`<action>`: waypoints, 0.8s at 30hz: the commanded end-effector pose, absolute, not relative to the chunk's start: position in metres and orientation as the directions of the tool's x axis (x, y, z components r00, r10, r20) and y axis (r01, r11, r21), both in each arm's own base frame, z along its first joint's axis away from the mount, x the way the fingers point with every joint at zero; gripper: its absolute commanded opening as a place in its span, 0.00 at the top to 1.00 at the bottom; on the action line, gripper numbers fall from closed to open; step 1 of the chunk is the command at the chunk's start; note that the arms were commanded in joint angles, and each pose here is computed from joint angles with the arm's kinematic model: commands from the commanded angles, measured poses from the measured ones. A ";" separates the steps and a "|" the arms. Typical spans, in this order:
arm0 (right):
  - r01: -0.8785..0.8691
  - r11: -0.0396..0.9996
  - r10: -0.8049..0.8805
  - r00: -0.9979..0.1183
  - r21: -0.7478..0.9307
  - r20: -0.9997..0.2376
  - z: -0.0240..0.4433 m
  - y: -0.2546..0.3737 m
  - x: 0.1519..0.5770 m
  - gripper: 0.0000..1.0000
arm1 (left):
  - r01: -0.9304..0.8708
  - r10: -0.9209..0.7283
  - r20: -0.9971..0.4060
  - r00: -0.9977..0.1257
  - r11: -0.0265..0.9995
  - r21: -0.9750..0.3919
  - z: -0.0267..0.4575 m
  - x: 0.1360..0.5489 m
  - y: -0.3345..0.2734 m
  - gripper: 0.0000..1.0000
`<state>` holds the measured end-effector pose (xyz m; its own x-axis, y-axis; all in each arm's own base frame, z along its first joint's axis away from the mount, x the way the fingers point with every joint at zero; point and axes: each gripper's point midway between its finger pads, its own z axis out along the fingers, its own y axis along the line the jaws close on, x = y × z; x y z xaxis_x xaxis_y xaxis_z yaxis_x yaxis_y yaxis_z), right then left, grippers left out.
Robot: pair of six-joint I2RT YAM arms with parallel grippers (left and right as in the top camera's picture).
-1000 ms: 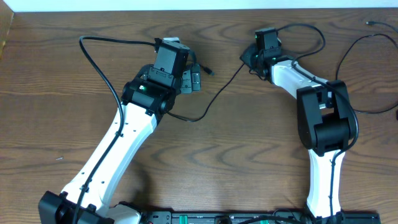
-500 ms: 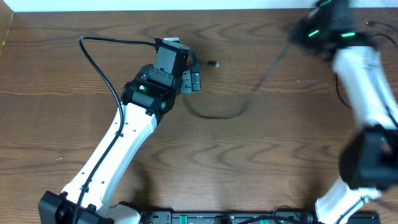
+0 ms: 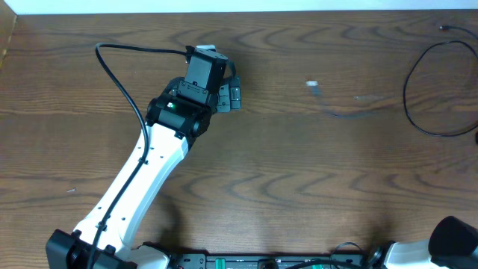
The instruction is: Untangle cables
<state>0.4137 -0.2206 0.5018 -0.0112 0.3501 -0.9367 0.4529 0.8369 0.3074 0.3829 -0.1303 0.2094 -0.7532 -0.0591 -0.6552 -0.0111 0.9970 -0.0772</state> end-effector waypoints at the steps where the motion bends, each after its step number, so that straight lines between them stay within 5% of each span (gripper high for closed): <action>1: 0.634 0.758 0.265 -0.088 0.151 -0.960 0.476 -0.270 0.404 0.99 | -0.025 -0.066 -0.659 -0.750 0.997 -0.071 0.210 0.385 -0.128 0.00; 8: 0.676 0.730 0.269 -0.423 -0.103 -0.865 0.364 -0.304 0.434 0.99 | -0.024 -0.072 -0.672 -0.737 0.996 -0.080 0.212 0.390 -0.130 0.00; 14: 0.651 0.745 0.363 -0.579 -0.146 -0.730 0.253 -0.321 0.464 0.98 | -0.024 -0.073 -0.675 -0.734 0.996 -0.082 0.213 0.391 -0.130 0.00; 15: 0.646 0.749 0.375 -0.599 -0.150 -0.708 0.237 -0.323 0.467 0.78 | -0.024 -0.073 -0.675 -0.734 0.996 -0.082 0.213 0.391 -0.130 0.00; 17: 0.626 0.767 0.394 -0.632 -0.140 -0.667 0.210 -0.321 0.473 0.07 | -0.024 -0.073 -0.675 -0.734 0.996 -0.082 0.213 0.391 -0.130 0.00; 18: 0.607 0.786 0.405 -0.650 -0.119 -0.643 0.197 -0.316 0.476 0.01 | -0.024 -0.073 -0.675 -0.734 0.996 -0.083 0.213 0.391 -0.130 0.00; 24: 0.461 0.887 0.381 -0.747 -0.011 -0.545 0.176 -0.266 0.480 0.01 | -0.024 -0.073 -0.675 -0.734 0.996 -0.082 0.213 0.391 -0.130 0.00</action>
<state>0.4673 -0.2968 0.1595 -0.7192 0.4478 -0.5312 0.5669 0.8202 -0.0762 0.3879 -0.1326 0.2140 -0.7351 -0.0672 -0.6746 -0.0089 0.9959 -0.0896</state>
